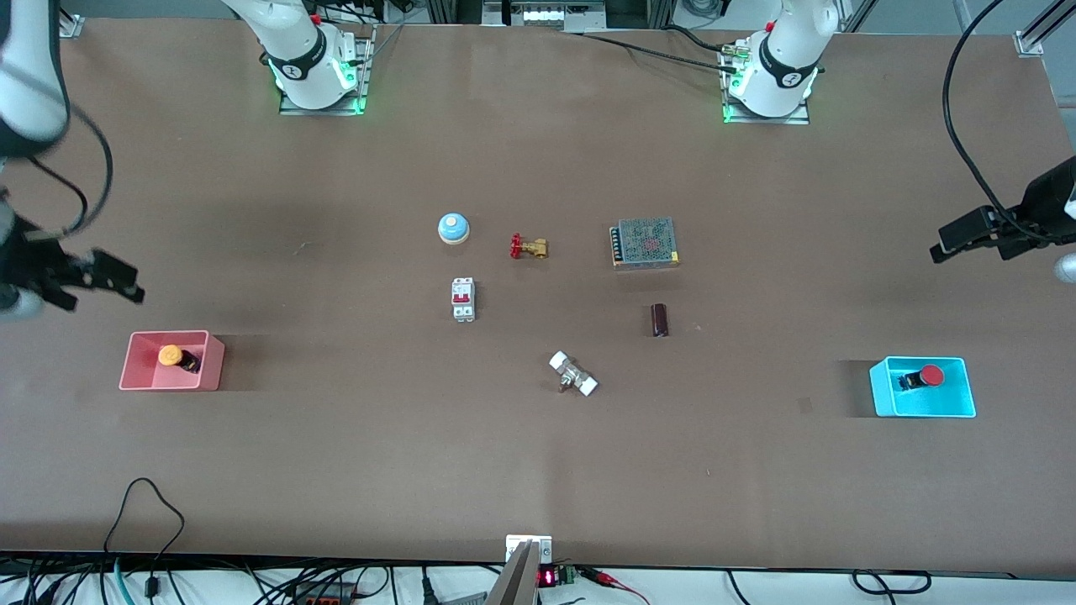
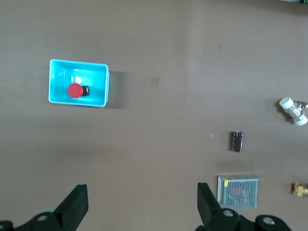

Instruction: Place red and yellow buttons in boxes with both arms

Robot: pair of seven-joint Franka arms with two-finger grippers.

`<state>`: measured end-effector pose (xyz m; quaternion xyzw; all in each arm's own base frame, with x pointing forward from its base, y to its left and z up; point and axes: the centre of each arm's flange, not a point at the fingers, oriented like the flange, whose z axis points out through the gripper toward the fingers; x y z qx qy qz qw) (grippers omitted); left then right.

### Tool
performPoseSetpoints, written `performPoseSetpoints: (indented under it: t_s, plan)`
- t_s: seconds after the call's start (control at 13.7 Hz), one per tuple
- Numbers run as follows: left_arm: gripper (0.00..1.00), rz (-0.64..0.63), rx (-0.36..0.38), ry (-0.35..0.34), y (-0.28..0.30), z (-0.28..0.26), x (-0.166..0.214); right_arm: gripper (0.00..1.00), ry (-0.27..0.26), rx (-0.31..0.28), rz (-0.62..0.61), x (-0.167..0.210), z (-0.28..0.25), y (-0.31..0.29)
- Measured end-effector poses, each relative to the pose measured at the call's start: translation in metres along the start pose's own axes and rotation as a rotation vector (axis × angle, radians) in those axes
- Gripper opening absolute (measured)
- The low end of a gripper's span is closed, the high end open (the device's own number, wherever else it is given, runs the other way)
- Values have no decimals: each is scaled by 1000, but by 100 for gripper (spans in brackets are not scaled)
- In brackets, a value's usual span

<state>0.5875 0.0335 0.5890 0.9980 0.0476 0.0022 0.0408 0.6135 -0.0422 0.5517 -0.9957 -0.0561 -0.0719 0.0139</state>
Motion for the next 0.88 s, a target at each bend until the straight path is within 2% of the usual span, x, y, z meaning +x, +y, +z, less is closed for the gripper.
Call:
performPoseSetpoints:
  t_s: [0.15, 0.22, 0.36, 0.88]
  plan:
    - [100, 5, 10, -34, 1, 0, -5, 100, -15, 4, -18, -17, -36, -20]
    - [100, 16, 39, -49, 2, 0, -9, 100, -51, 15, -18, -29, -48, -29]
    - [100, 37, 62, -51, 12, -2, -11, 100, -83, 19, -16, -36, -49, -33]
    - [100, 43, 68, -44, 15, -5, -13, 100, -101, 16, -31, -32, -39, -45]
